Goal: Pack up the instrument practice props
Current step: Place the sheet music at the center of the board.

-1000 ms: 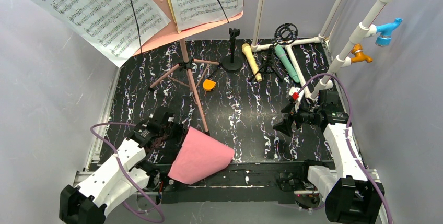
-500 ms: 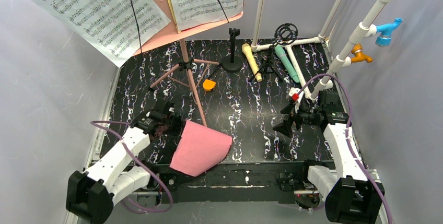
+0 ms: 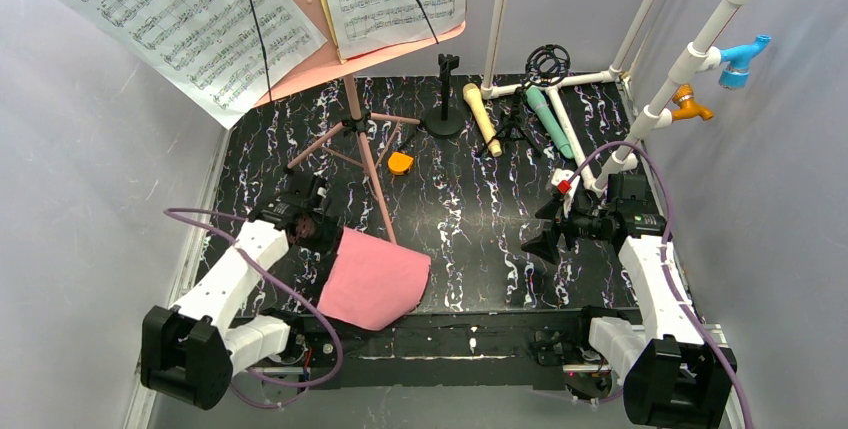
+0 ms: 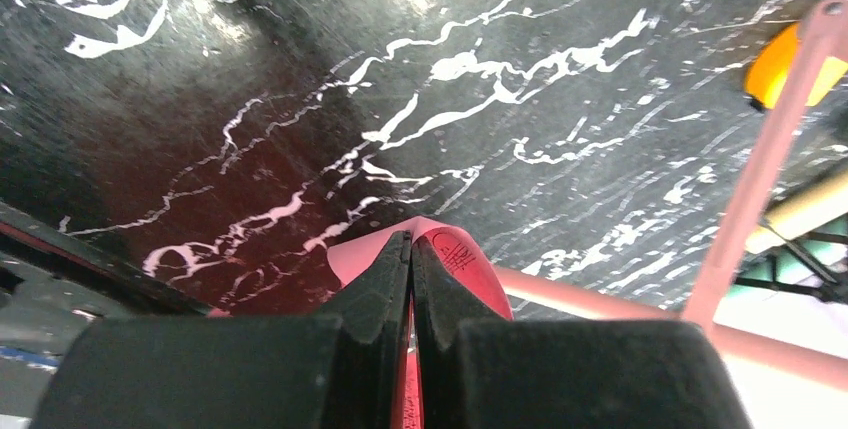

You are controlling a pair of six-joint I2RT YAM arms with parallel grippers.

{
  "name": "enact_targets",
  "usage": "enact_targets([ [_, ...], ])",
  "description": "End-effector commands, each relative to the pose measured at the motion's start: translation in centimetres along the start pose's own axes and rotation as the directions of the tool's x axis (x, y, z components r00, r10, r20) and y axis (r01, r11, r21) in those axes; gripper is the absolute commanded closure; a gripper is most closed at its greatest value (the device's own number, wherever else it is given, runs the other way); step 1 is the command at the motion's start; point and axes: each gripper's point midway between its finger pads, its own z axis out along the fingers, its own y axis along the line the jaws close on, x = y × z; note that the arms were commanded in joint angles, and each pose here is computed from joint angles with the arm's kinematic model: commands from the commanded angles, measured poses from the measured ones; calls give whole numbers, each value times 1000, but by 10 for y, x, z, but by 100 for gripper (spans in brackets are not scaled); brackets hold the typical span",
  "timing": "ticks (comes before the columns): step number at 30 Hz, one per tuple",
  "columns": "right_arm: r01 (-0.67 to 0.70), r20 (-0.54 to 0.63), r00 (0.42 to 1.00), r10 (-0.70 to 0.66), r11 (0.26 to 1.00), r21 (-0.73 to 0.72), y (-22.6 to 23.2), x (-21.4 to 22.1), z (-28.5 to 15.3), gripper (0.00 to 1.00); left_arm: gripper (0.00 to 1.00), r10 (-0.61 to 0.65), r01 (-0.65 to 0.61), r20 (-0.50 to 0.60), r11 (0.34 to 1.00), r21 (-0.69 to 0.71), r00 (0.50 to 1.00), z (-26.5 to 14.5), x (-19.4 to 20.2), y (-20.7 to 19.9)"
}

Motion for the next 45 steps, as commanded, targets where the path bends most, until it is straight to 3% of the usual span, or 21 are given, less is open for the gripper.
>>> enact_targets([
  [1, 6, 13, 1000, -6, 1000, -25, 5, -3, 1, 0, 100, 111, -110, -2, 988, -111, 994, 2, -4, 18],
  [9, 7, 12, 1000, -7, 1000, -25, 5, -2, 1, 0, 96, 153, -154, -17, 983, -104, 988, 0, -5, 12],
  [15, 14, 21, 1000, -13, 999, -47, 10, -5, 2, 0, 96, 173, -180, -88, 981, -73, 981, -8, 7, 7],
  [22, 103, -7, 994, -107, 972, -212, 43, -4, 18, 0, 100, 195, -155, -218, 970, 185, 956, -56, 39, -45],
  [31, 222, -61, 958, -279, 860, -459, 76, 11, 30, 0, 100, 178, -108, -238, 954, 279, 955, -73, 74, -84],
  [35, 346, -12, 915, -403, 801, -489, 80, 9, 34, 0, 100, 115, -49, -202, 951, 304, 973, -78, 87, -95],
  [37, 376, -13, 901, -433, 798, -471, 74, -2, 36, 0, 100, 133, -88, -131, 948, 305, 982, -79, 90, -98],
  [45, 269, 70, 960, -271, 825, -498, 89, -62, 35, 0, 100, 255, -281, 150, 942, 186, 955, -76, 92, -106],
])
